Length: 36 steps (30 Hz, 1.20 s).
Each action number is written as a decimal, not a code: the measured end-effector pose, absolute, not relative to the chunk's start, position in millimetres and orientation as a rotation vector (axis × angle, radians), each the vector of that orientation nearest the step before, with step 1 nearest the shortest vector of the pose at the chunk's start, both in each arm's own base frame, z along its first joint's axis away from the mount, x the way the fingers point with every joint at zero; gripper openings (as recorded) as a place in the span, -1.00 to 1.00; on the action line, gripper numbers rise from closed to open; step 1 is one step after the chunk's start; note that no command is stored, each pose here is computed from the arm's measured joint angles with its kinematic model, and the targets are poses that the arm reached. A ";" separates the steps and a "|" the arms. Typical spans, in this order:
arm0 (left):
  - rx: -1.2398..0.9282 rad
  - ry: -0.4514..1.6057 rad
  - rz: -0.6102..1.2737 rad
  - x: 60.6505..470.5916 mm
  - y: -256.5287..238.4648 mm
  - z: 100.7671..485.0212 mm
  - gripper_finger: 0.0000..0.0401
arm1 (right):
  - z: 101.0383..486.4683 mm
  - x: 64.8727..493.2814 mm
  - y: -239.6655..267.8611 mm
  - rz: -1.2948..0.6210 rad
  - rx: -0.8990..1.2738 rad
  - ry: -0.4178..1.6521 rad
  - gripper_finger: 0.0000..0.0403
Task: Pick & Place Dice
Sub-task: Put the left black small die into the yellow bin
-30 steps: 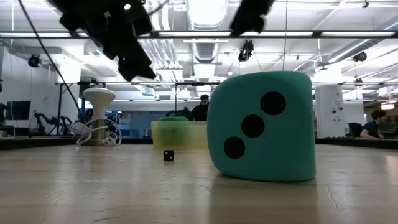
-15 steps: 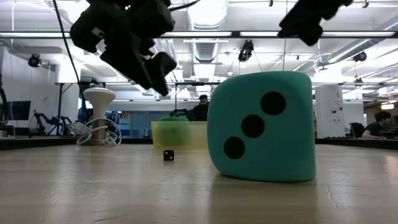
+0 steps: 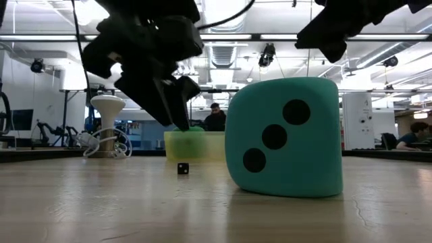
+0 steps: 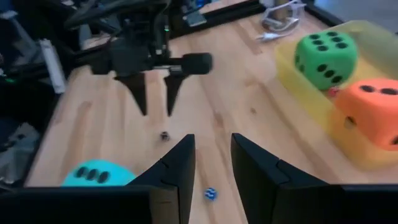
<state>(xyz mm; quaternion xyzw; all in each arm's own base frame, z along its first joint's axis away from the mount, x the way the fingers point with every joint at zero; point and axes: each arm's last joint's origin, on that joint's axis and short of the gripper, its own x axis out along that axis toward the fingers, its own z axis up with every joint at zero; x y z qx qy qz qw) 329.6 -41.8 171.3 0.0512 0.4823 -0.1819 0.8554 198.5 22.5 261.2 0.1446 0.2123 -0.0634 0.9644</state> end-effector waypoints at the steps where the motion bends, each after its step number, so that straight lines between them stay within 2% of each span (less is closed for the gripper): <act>1: 0.088 1.020 -0.365 330.3 -41.7 169.8 0.07 | 260.0 198.1 22.0 -0.142 0.280 0.433 -0.53; 10: -0.108 1.068 -0.220 331.1 -43.8 165.1 0.06 | 259.8 198.3 20.9 -0.181 0.258 0.423 -0.59; 19: -0.028 1.059 -0.137 331.8 -60.4 159.7 0.04 | 258.2 198.6 20.9 -0.184 0.263 0.430 -0.64; 36: -0.070 1.072 -0.118 340.2 -70.6 136.0 -0.02 | 257.3 199.1 21.2 -0.176 0.260 0.437 -0.65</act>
